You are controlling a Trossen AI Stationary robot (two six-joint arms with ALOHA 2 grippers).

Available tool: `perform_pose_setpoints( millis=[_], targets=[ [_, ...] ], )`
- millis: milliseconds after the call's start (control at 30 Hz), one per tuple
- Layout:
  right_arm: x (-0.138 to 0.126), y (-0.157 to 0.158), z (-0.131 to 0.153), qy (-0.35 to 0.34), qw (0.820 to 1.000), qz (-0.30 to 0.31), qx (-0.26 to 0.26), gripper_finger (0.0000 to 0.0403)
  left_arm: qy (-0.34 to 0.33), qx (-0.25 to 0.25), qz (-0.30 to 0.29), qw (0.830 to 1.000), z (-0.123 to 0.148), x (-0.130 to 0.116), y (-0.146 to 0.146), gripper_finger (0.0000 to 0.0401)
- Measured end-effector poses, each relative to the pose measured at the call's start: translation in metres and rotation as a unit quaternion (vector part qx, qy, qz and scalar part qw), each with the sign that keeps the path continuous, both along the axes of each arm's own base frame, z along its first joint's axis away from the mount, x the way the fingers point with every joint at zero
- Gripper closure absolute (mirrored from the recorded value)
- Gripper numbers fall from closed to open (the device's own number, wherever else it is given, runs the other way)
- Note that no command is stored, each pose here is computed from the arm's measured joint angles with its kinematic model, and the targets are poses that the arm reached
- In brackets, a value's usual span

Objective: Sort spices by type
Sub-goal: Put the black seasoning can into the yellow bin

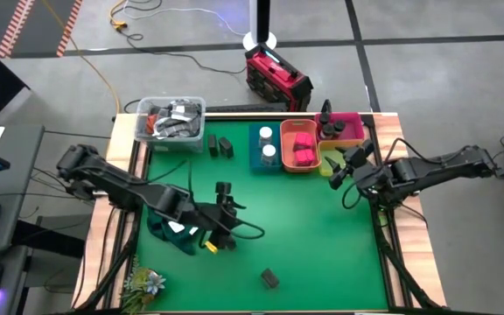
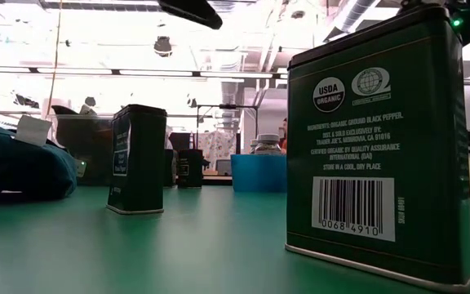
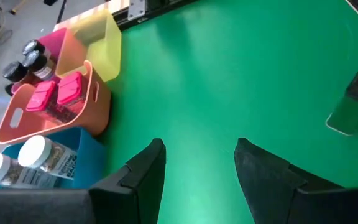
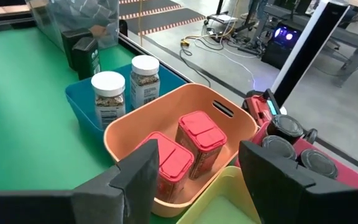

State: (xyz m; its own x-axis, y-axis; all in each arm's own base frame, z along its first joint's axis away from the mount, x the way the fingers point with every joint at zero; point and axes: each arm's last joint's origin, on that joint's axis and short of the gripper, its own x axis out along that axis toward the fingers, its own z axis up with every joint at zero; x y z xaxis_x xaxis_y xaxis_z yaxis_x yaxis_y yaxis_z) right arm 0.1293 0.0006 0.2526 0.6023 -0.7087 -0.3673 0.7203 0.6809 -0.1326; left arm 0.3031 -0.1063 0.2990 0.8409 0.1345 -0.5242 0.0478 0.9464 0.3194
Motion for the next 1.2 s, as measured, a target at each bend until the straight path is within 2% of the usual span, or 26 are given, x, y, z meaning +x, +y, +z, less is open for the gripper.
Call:
perform_pose_setpoints(
  millis=[233, 433, 733, 1033, 1200],
  targets=[
    [0.0002, -0.0033, 0.0003, 0.002, 1.0, -0.011, -0.003, 0.0154, 0.015, 0.025, -0.013, 0.999, -0.0038, 0.0003, 0.0, 0.022],
    [0.0002, -0.0033, 0.0003, 0.005, 1.0, -0.009, -0.005, 0.0154, 0.01, -0.007, 0.007, 1.0, -0.0036, 0.0002, 0.0, 0.022],
    [0.0002, -0.0033, 0.0003, 0.006, 1.0, -0.009, -0.006, 0.0154, 0.006, 0.004, 0.018, 1.0, -0.0034, 0.0002, 0.0009, 0.0219],
    [0.0002, -0.0033, 0.0003, 0.005, 1.0, -0.009, -0.006, 0.0154, 0.012, 0.031, 0.001, 0.999, -0.0033, -0.0001, 0.0003, 0.0166],
    [0.0002, -0.0033, 0.0003, 0.004, 1.0, -0.009, -0.005, 0.0154, 0.041, 0.045, -0.051, 0.997, 0.0024, -0.0047, -0.0079, 0.015]
  ],
)
